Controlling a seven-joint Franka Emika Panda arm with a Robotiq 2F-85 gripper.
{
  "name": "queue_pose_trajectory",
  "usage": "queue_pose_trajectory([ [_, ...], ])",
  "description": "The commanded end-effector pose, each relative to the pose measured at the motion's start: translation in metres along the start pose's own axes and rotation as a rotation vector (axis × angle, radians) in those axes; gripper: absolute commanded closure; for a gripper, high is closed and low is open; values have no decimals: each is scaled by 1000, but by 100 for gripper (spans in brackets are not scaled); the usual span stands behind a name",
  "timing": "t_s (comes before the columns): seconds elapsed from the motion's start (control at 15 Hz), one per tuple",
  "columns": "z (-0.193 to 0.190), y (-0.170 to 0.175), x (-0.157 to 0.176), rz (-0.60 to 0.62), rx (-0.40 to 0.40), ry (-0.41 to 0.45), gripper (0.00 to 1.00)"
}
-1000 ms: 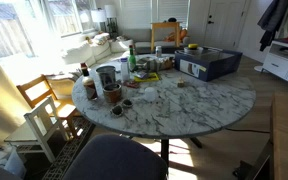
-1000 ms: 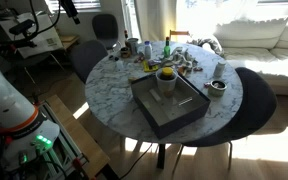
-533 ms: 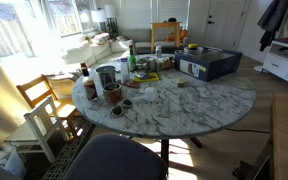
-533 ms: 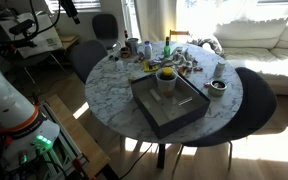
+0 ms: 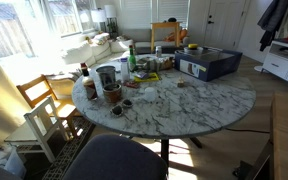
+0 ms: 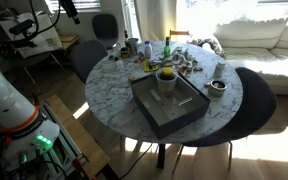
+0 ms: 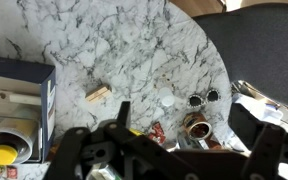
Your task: Put the far left wood piece on the transparent cup
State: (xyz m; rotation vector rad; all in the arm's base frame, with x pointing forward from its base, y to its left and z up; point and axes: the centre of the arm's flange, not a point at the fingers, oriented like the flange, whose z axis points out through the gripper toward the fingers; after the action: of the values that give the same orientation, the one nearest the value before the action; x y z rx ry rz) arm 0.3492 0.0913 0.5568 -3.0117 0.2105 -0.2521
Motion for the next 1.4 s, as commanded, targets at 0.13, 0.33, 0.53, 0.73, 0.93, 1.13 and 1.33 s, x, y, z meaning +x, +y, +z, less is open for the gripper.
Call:
queue_pose_trajectory([
  [0.13,17,41,24,59,-82,-51,0],
  [0.33,48,85,42,29,-115,-179,0],
  [0.53,91,112,59,-108,-121,-244,0],
  [0.73,132,127,84,-231,-227,-265,0],
  [0.93,172,140,113,-337,-341,-260,0],
  [1.13,169,135,98,-333,-326,-243,0],
  [1.33,182,138,110,-353,-346,-256,0],
])
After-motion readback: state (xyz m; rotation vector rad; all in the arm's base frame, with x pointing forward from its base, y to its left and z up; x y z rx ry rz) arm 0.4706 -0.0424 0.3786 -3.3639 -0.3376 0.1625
